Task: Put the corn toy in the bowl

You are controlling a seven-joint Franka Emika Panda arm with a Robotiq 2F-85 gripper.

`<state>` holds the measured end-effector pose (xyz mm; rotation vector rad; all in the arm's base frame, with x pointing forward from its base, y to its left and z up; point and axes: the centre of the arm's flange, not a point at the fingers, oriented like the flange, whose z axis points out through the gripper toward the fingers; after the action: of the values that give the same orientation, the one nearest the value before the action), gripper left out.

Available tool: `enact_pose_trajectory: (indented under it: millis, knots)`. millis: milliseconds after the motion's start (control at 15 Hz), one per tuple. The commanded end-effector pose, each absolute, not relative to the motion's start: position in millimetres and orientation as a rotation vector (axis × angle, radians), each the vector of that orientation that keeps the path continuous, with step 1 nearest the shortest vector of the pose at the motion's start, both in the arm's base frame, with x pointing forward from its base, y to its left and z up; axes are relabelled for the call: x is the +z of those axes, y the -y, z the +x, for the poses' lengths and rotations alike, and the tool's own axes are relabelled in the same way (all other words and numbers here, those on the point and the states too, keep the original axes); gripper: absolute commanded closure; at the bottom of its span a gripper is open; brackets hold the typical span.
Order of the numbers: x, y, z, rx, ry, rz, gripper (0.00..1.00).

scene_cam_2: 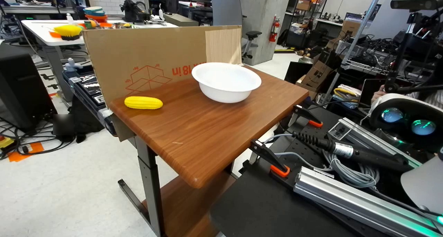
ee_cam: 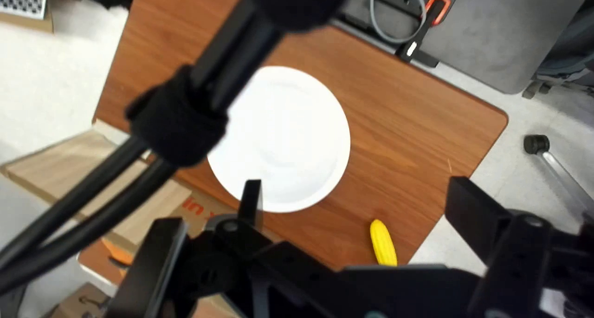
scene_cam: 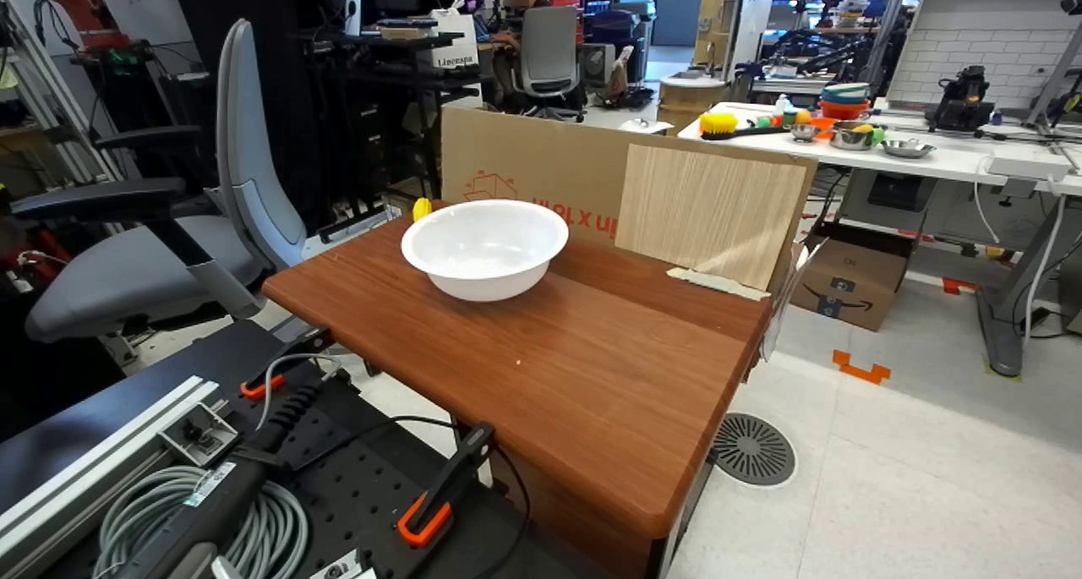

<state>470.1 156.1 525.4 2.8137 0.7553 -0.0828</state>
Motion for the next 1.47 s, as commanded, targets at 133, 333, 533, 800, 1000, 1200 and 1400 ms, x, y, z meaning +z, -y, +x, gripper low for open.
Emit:
enact_pose_trajectory:
  millis: [133, 333, 533, 800, 1000, 1200, 1400]
  knots:
    - [484, -189, 534, 0.236, -0.928, 2.875, 0.00]
    - [453, -189, 562, 0.264, -0.868, 2.991, 0.00]
    - [421, -185, 585, 0.195, -0.835, 3.066, 0.00]
    - [385, -187, 615, 0.070, -0.915, 3.066, 0.00]
    - [367, -196, 632, 0.029, -0.980, 3.033, 0.00]
    - [353, -208, 639, -0.006, -1.027, 3.007, 0.00]
    - [342, -220, 637, -0.062, -1.054, 2.999, 0.00]
